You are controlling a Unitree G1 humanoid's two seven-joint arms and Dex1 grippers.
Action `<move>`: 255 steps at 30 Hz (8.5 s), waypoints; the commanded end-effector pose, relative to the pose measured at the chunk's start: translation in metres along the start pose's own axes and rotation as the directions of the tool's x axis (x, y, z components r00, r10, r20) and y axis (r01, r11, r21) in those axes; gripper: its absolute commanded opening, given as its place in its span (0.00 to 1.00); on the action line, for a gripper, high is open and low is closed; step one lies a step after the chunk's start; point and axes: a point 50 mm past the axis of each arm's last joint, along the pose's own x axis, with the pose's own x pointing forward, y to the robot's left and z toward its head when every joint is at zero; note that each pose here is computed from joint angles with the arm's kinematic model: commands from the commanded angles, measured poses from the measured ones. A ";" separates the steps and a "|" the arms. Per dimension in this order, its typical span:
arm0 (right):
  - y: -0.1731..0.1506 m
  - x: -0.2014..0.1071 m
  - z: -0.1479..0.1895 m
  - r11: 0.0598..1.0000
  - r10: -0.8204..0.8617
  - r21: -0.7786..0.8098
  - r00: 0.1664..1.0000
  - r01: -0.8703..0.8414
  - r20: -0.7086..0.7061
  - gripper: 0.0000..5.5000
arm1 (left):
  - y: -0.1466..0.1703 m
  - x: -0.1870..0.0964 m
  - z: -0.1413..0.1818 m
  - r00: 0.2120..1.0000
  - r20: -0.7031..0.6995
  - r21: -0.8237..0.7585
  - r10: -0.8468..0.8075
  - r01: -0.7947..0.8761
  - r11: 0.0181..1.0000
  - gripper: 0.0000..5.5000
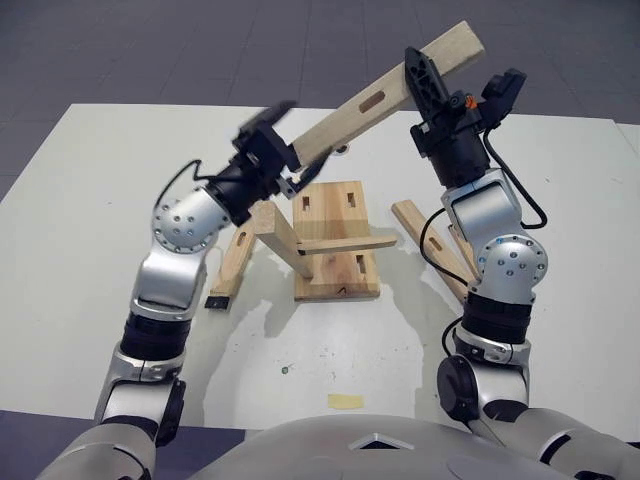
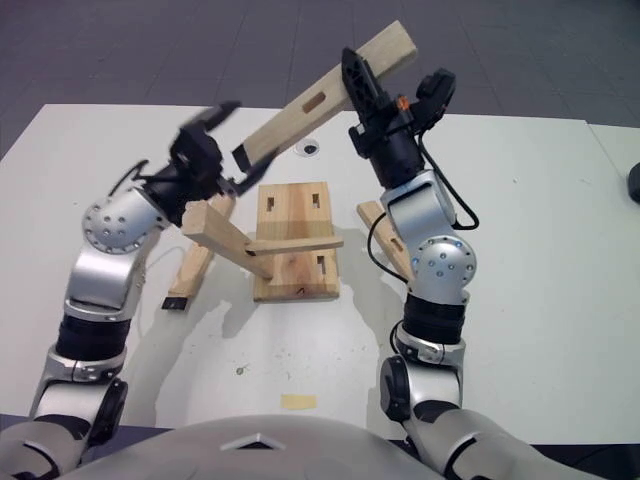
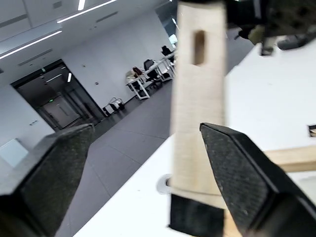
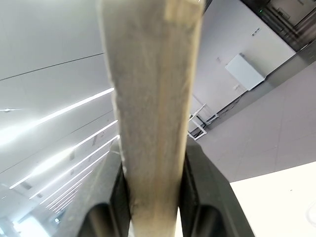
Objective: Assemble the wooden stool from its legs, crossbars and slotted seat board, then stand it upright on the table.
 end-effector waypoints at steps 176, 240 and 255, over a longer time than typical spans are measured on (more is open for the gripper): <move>0.019 -0.041 -0.032 0.581 0.077 -0.776 0.966 -0.245 -0.247 0.18 | -0.058 -0.012 -0.029 0.889 -0.188 -0.333 -0.416 0.341 0.879 0.98; 0.004 -0.047 -0.025 0.602 0.057 -0.774 0.978 -0.195 -0.202 0.18 | -0.043 -0.056 0.018 0.883 -0.113 -0.291 -0.456 0.409 0.865 0.38; 0.014 -0.046 -0.024 0.628 0.095 -0.741 0.969 -0.238 -0.230 0.18 | -0.048 -0.054 0.015 0.887 -0.100 -0.295 -0.452 0.407 0.864 0.37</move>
